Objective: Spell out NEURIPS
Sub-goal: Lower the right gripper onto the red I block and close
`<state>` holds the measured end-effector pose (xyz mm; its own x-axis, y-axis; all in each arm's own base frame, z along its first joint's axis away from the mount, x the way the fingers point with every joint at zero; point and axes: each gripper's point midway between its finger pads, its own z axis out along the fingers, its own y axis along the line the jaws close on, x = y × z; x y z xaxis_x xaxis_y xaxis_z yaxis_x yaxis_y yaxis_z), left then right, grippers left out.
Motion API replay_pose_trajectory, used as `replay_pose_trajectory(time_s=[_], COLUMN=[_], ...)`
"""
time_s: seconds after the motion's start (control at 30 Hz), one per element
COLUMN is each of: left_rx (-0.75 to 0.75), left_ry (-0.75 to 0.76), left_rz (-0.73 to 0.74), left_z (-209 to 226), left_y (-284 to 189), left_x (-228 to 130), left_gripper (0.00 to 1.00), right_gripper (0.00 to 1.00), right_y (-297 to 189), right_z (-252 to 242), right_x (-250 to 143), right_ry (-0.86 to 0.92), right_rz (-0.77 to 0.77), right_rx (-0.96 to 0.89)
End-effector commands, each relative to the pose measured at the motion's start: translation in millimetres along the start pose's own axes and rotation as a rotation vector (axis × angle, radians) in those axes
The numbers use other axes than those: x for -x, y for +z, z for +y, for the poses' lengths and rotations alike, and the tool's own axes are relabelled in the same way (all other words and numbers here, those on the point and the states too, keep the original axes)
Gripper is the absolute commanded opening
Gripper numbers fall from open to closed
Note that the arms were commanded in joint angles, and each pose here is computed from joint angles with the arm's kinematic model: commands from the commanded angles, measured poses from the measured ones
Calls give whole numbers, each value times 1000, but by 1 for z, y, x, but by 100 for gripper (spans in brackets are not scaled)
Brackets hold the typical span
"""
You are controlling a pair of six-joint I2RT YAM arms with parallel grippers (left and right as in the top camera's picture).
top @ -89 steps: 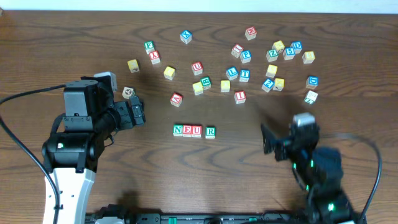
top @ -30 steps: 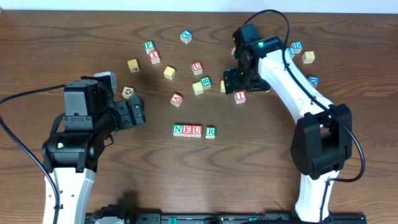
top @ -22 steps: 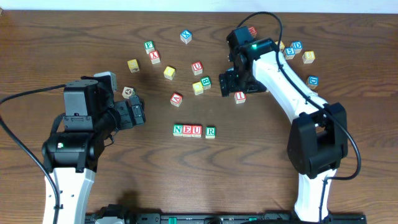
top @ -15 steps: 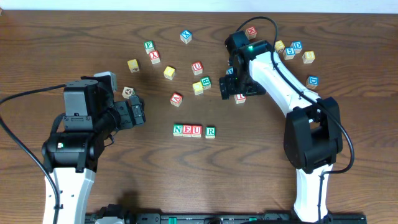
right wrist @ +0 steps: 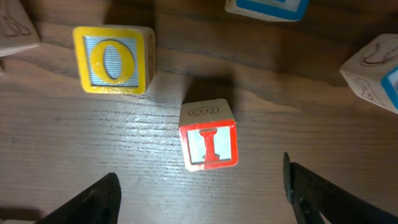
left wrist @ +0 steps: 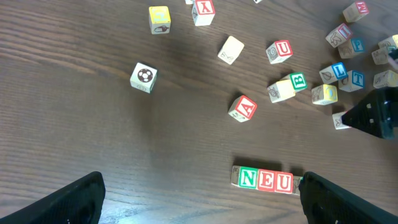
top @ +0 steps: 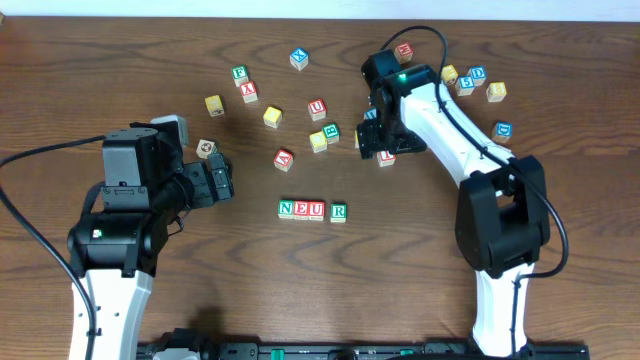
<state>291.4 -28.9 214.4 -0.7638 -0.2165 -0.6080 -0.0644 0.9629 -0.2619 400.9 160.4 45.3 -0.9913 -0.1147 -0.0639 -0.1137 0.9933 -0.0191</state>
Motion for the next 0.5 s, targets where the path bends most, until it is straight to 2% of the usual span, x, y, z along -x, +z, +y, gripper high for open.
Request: replay_pose_trajectory(time_s=[0.0, 0.2, 0.37, 0.47], left_rx=[-14, -14, -14, -14], left_ry=[9, 9, 9, 9], left_rz=[-22, -22, -22, -22], left_z=[-3, -3, -3, -3], left_y=[-6, -6, -6, -6], left_x=[9, 9, 9, 9], left_gripper=[98, 98, 98, 98], right_gripper=[78, 75, 62, 59], right_y=[16, 22, 23, 26], right_z=[0, 1, 1, 1], right_x=[1, 4, 5, 5], right_ry=[0, 0, 1, 0], right_rz=[25, 17, 17, 21], right_rx=[-22, -20, -20, -21])
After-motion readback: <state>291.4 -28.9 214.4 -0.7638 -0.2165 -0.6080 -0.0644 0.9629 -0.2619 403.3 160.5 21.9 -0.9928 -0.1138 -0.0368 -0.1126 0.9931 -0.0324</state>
